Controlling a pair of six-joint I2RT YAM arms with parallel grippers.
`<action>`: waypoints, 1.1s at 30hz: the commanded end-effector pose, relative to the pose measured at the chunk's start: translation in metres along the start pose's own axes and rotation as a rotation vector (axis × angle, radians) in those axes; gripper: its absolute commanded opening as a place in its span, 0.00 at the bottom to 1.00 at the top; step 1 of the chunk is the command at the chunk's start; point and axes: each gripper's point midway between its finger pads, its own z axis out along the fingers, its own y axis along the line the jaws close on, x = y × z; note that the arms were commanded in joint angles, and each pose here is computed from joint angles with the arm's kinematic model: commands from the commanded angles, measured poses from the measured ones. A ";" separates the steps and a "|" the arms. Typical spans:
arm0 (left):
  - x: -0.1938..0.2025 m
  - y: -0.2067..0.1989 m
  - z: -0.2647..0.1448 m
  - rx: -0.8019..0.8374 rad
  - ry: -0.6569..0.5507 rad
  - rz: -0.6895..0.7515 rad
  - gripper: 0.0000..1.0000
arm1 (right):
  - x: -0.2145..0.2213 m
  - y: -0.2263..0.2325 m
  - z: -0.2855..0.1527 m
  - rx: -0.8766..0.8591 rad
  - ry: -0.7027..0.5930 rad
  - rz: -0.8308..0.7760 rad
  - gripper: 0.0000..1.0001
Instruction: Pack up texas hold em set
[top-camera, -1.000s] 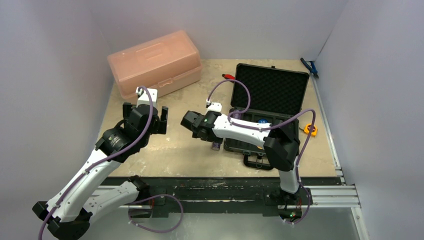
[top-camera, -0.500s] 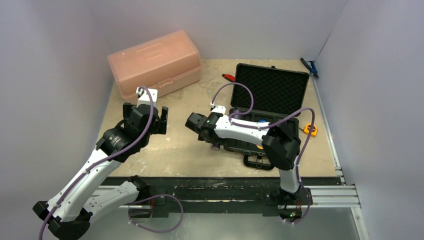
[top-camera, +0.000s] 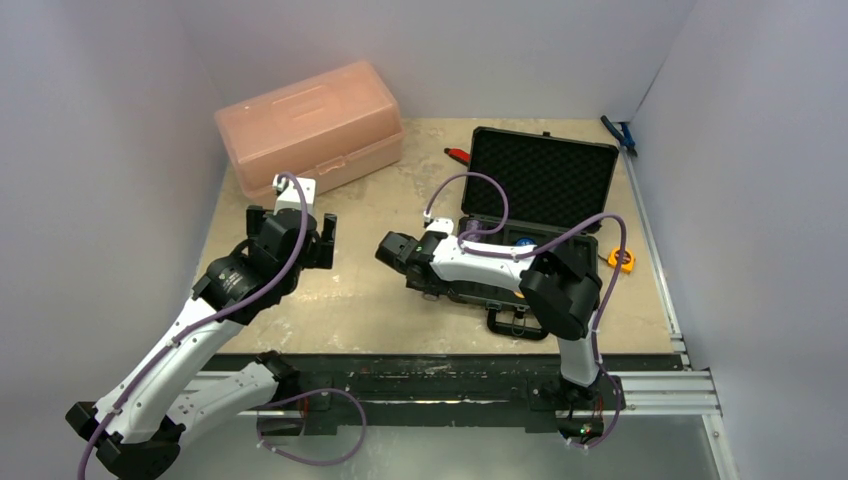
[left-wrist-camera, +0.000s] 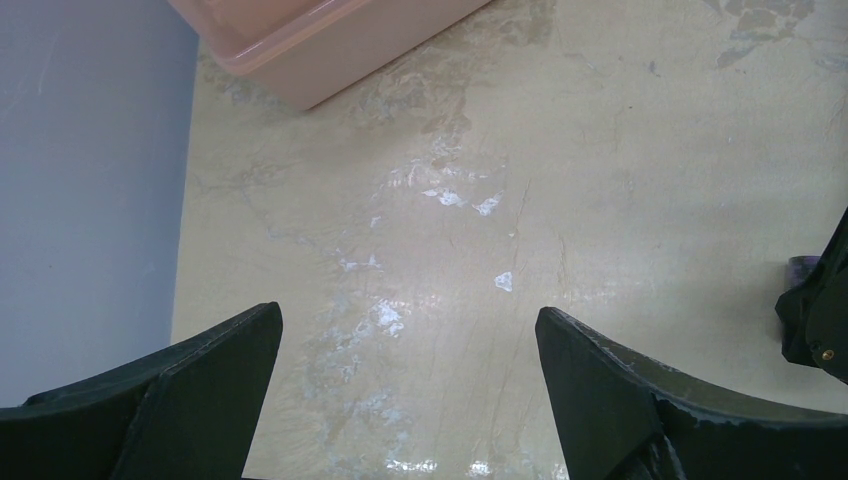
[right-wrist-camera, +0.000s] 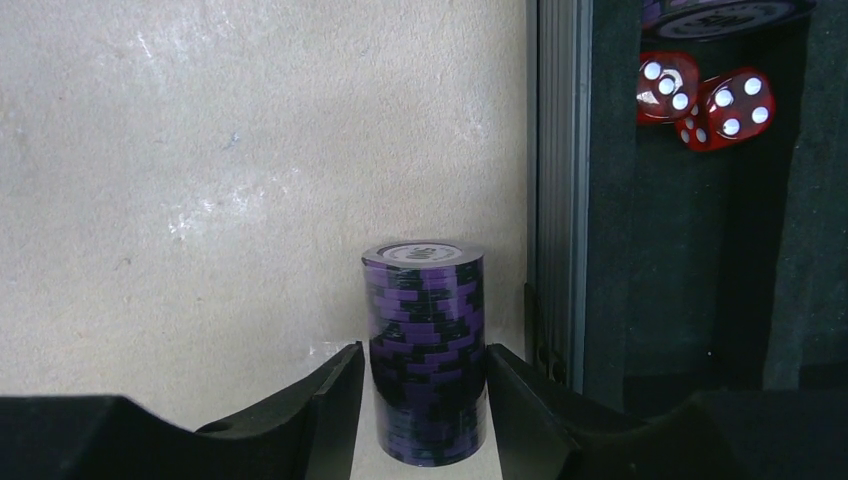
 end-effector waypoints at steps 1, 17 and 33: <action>-0.005 0.001 0.001 -0.002 -0.022 -0.004 0.99 | -0.001 0.001 0.003 -0.017 0.000 0.018 0.51; -0.005 0.000 0.002 0.000 -0.018 0.000 0.98 | -0.009 0.014 -0.003 -0.110 0.011 -0.005 0.00; -0.006 0.001 0.000 0.001 -0.025 -0.006 0.98 | -0.046 0.027 -0.040 -0.215 -0.078 0.001 0.00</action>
